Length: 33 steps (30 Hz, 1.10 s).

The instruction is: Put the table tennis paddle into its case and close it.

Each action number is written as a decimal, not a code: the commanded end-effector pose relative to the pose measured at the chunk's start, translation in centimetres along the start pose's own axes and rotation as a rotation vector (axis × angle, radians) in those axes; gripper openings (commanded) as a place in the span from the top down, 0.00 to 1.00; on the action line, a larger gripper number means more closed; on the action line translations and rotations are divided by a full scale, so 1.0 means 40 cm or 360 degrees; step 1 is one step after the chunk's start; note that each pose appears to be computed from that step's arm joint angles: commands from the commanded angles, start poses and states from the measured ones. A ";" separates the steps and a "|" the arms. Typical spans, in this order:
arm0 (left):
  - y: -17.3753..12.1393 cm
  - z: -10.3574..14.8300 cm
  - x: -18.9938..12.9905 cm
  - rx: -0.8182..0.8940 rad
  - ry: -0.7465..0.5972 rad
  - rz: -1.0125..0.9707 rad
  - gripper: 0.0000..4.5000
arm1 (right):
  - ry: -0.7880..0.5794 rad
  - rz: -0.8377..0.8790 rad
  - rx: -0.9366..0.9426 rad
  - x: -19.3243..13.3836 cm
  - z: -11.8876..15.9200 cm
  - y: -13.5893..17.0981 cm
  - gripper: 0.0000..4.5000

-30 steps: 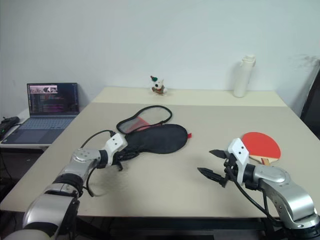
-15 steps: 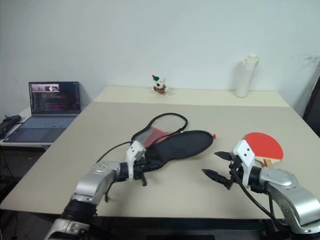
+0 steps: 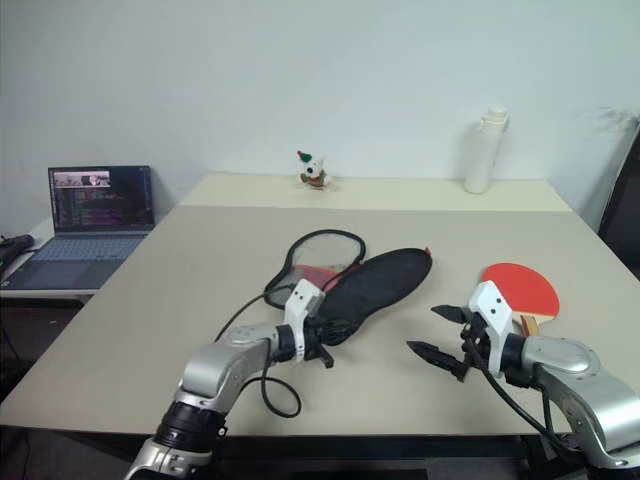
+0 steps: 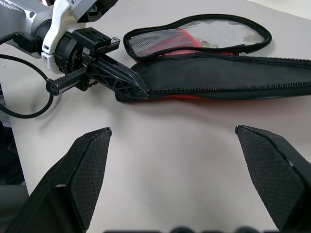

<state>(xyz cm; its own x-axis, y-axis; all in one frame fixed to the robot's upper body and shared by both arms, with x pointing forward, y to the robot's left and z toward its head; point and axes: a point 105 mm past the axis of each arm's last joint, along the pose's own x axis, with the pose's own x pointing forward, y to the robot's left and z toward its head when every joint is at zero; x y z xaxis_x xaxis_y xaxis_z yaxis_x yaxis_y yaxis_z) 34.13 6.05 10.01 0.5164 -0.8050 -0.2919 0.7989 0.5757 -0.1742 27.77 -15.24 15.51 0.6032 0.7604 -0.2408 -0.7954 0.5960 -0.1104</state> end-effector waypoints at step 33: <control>0.146 0.137 -0.322 0.0454 -0.0240 0.0111 0.01 | 0.0234 -0.0190 0.0779 0.282 -0.066 0.043 0.00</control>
<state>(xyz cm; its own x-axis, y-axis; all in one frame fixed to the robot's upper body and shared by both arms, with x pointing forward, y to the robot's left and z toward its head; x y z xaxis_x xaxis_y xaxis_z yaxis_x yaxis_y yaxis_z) 33.86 18.75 16.34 0.5813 -0.7939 -0.1785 0.8119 0.5803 0.0631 32.68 -6.70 9.54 0.6390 0.6590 -0.3968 -0.5749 0.7519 0.3228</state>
